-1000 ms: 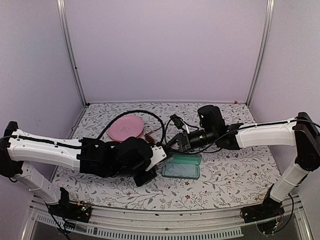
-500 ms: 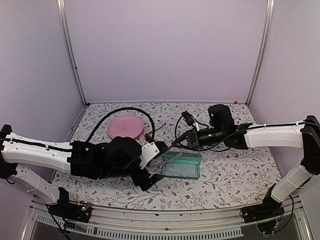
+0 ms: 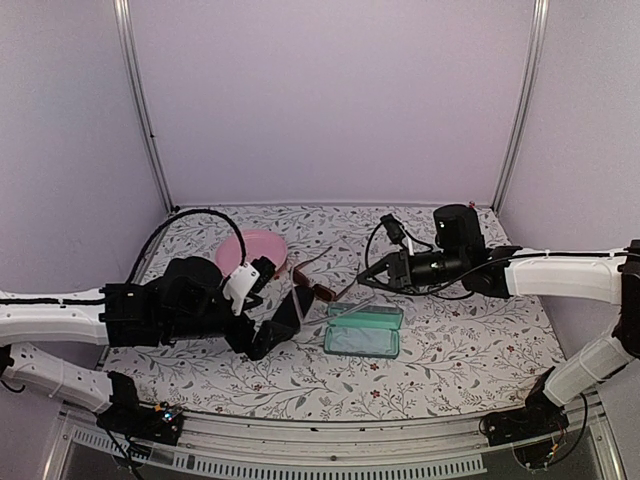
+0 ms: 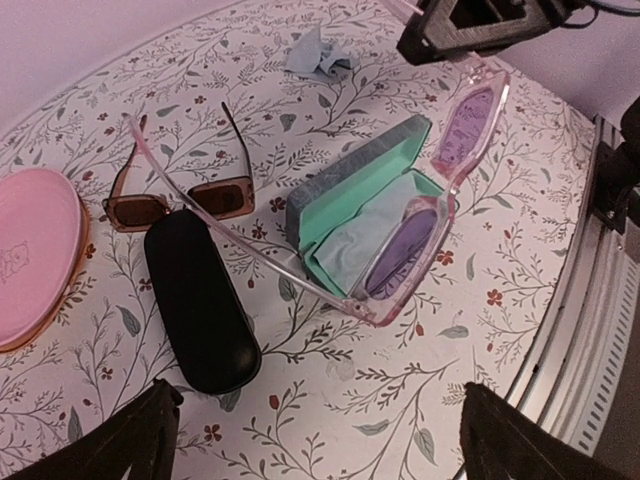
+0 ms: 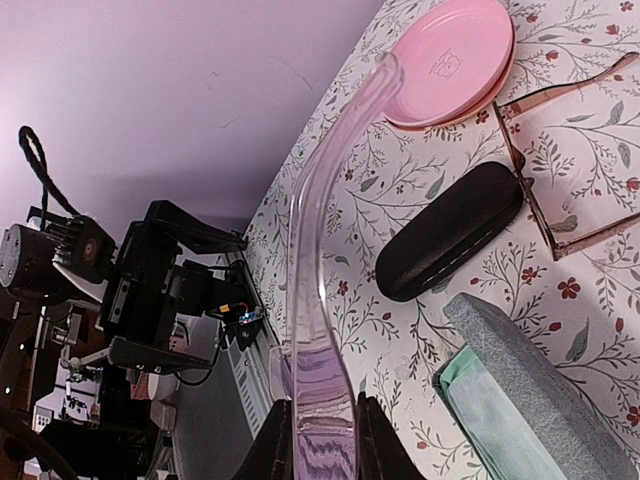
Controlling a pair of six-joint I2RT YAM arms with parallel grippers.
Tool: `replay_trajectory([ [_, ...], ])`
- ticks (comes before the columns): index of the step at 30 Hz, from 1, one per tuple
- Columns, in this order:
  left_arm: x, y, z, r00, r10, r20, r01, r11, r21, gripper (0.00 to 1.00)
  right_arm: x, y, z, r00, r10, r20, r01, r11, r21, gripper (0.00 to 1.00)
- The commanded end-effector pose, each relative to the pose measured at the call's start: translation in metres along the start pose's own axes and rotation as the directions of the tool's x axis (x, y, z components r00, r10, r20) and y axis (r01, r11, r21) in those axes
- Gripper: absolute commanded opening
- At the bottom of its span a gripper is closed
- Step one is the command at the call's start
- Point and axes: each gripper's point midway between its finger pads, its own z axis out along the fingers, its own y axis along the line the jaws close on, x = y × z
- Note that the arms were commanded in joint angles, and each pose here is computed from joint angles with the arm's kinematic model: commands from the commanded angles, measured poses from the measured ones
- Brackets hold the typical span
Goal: Organize the sunglasses
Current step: Fold the left temple of the sunglasses on the sunglasses.
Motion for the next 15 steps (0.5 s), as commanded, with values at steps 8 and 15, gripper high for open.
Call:
replay_trajectory([
  [8,-0.008,-0.018,0.036,0.995,0.087,0.055,-0.093,0.989,0.114,0.99,0.005,0.01,-0.003,1.0,0.017,0.008,-0.016,0.996,-0.091,0.0],
  [15,-0.004,-0.029,0.052,0.993,0.117,0.018,-0.118,0.98,0.162,0.92,0.009,0.009,-0.003,1.0,0.027,0.007,-0.026,0.995,-0.098,0.0],
])
